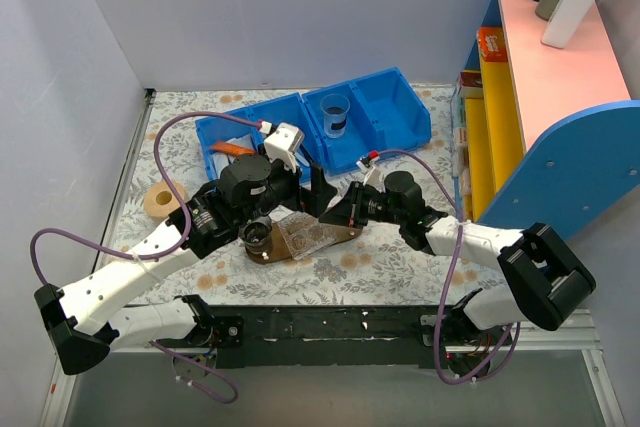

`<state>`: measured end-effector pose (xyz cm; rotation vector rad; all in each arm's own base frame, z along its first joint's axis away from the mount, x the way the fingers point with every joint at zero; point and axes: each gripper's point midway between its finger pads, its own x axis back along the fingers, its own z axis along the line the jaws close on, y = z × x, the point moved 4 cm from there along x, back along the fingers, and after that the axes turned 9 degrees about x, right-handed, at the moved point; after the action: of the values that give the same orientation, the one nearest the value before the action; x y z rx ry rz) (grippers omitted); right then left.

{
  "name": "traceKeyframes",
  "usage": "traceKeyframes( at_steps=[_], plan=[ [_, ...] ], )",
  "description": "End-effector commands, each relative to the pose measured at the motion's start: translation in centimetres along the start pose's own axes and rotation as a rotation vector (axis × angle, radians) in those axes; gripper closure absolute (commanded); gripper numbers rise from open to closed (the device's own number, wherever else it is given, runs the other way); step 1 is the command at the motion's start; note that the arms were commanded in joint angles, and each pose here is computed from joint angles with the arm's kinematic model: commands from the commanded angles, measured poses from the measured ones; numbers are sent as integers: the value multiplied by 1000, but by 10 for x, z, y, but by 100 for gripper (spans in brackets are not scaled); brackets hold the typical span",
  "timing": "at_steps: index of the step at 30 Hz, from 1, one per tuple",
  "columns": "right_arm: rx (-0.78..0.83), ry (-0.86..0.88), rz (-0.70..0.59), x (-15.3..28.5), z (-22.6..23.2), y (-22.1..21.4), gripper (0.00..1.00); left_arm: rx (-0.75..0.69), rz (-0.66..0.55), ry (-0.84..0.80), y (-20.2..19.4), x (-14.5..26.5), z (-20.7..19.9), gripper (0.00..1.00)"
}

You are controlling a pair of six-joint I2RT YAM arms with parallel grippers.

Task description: Prepare toiletry sets of a toothbrush and toothpaste on the tray

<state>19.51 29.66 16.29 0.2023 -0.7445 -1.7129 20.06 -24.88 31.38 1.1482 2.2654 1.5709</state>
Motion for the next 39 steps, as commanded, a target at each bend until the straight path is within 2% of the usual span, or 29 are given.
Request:
traceKeyframes(
  at_steps=[1, 14, 25, 30, 32, 36, 39],
  plan=[
    [63, 0, -62, -4, -2, 9, 99, 3, -31, 7, 9, 8, 1, 2],
    [64, -84, -143, -13, -21, 18, 99, 3, -27, 13, 4, 6, 3, 2],
    [130, -211, -104, -11, -43, 8, 99, -14, -31, 30, 4, 7, 8, 2],
    [183, -261, -88, -6, -44, 9, 77, -16, -30, 31, 3, 6, 8, 2],
    [211, -262, -90, -5, -42, 12, 72, -18, -31, 30, 3, 5, 8, 2],
    [267, -305, -89, 0, -42, 18, 56, -4, -43, 30, 10, 1, 5, 2],
    [340, -340, -121, 9, -38, 29, 53, 13, -52, 50, 15, -3, 9, 2]
  ],
)
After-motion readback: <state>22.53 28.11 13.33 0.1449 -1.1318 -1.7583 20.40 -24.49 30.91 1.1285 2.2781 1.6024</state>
